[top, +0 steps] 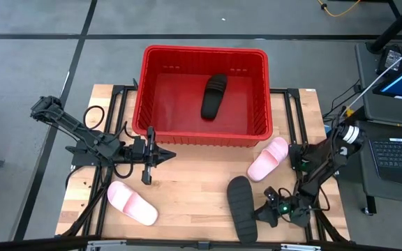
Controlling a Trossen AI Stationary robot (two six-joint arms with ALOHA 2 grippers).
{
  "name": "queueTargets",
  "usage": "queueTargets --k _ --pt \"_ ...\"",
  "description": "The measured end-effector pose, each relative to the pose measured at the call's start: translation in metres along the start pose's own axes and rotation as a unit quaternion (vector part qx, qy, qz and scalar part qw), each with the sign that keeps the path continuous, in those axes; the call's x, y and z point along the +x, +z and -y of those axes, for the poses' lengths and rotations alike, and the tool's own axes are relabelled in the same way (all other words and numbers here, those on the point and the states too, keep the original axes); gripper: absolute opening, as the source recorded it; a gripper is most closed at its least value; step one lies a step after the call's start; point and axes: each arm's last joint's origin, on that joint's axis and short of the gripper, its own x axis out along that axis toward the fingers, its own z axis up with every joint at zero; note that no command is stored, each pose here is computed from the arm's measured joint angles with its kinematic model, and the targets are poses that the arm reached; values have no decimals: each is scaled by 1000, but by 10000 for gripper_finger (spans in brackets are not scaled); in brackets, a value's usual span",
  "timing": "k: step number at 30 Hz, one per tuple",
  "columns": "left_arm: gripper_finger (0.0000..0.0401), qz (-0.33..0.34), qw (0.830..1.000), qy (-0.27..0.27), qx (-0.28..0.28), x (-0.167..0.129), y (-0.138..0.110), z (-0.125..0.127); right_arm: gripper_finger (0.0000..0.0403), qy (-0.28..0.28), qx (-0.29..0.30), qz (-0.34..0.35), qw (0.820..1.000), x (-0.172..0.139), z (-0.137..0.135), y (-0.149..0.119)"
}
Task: Pick and place slides into bin
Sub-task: Put the black slide into the red bin
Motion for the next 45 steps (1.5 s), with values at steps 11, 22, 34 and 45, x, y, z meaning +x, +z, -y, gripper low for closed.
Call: queueTargets --k 11,22,34,45 --pt "3 0 1000 0 -1 0 0 0 232 30 -5 -6 1000 24 -1 -4" --pt "3 0 1000 0 0 0 0 0 196 26 -47 21 998 40 -15 9" --pt "2 0 1000 0 0 0 0 0 88 43 -60 22 997 49 -20 24" --pt "3 1 999 28 22 0 0 -2 88 116 -111 152 975 52 -54 38"
